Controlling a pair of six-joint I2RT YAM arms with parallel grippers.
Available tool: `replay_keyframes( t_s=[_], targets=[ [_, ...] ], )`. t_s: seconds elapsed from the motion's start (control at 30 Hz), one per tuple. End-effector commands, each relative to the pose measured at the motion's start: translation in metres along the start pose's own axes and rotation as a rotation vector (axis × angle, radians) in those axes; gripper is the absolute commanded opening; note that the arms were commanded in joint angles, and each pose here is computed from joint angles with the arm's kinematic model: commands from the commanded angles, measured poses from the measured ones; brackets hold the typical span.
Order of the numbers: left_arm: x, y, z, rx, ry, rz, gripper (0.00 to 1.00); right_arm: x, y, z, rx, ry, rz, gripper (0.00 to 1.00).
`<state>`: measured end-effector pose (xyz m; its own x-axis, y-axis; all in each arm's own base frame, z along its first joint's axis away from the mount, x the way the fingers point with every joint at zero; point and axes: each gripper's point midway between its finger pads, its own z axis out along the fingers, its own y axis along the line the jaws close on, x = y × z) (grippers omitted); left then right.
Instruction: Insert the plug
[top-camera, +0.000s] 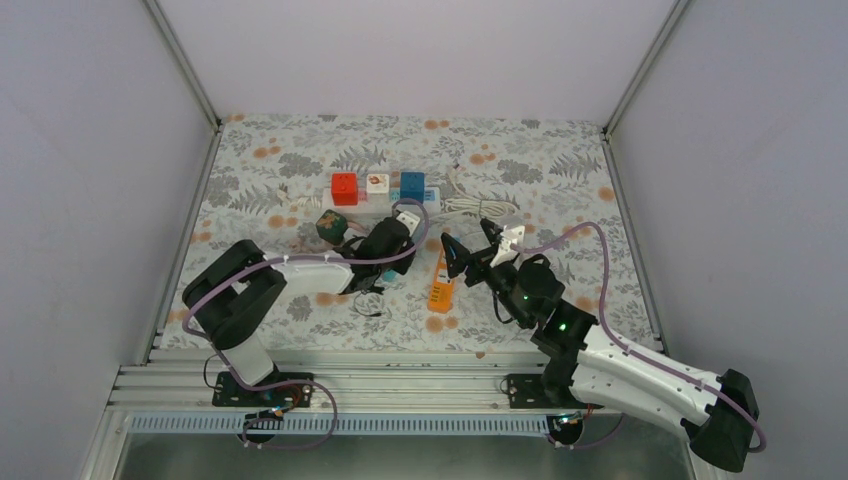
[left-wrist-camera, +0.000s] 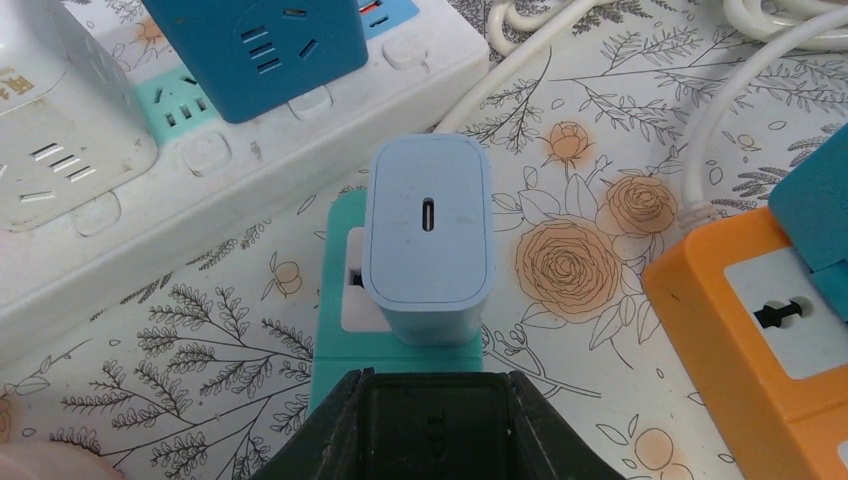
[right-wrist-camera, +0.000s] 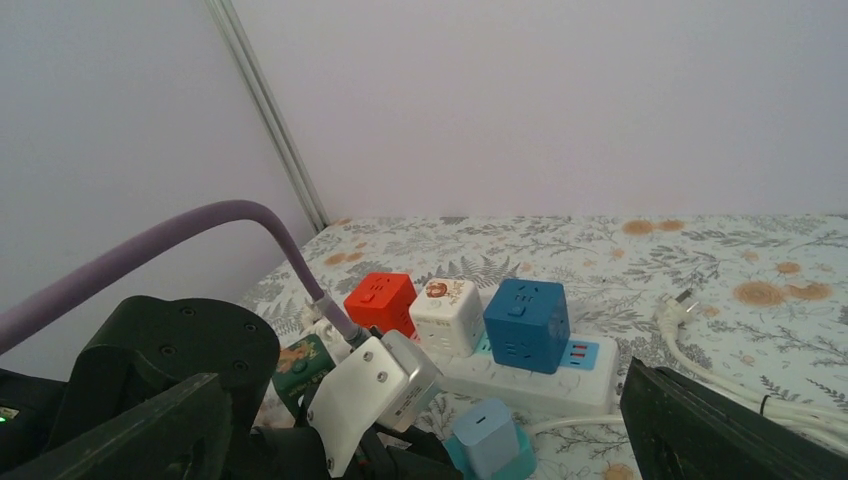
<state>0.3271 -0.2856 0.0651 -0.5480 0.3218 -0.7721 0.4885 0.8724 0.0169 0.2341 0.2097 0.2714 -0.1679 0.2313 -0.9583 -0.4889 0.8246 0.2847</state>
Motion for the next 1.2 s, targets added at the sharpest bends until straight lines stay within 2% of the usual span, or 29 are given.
replay_keyframes(
  t_s=[0.0,0.37,0.53,0.87,1.03,1.17],
  targets=[
    [0.08,0.015,0.005,-0.077,0.307,0.07,0.04,-0.015,-0.008,-0.001,0.055,-0.037,0.029,1.0],
    [0.115,0.008,0.018,-0.043,0.431,0.083,0.04,-0.025,-0.023,-0.003,0.154,-0.058,0.054,1.0],
    [0.09,0.006,0.012,-0.044,0.375,0.045,0.09,-0.028,-0.028,-0.005,0.187,-0.06,0.064,1.0],
    [-0.047,-0.008,-0.022,0.008,0.104,-0.064,0.47,-0.028,-0.036,-0.006,0.234,-0.06,0.076,1.0],
    [-0.082,-0.007,-0.047,0.027,0.022,-0.097,0.72,-0.027,-0.039,-0.008,0.247,-0.054,0.084,1.0],
    [-0.106,0.015,-0.078,0.011,-0.068,-0.178,0.8,-0.026,-0.041,-0.008,0.267,-0.038,0.073,1.0]
  ],
)
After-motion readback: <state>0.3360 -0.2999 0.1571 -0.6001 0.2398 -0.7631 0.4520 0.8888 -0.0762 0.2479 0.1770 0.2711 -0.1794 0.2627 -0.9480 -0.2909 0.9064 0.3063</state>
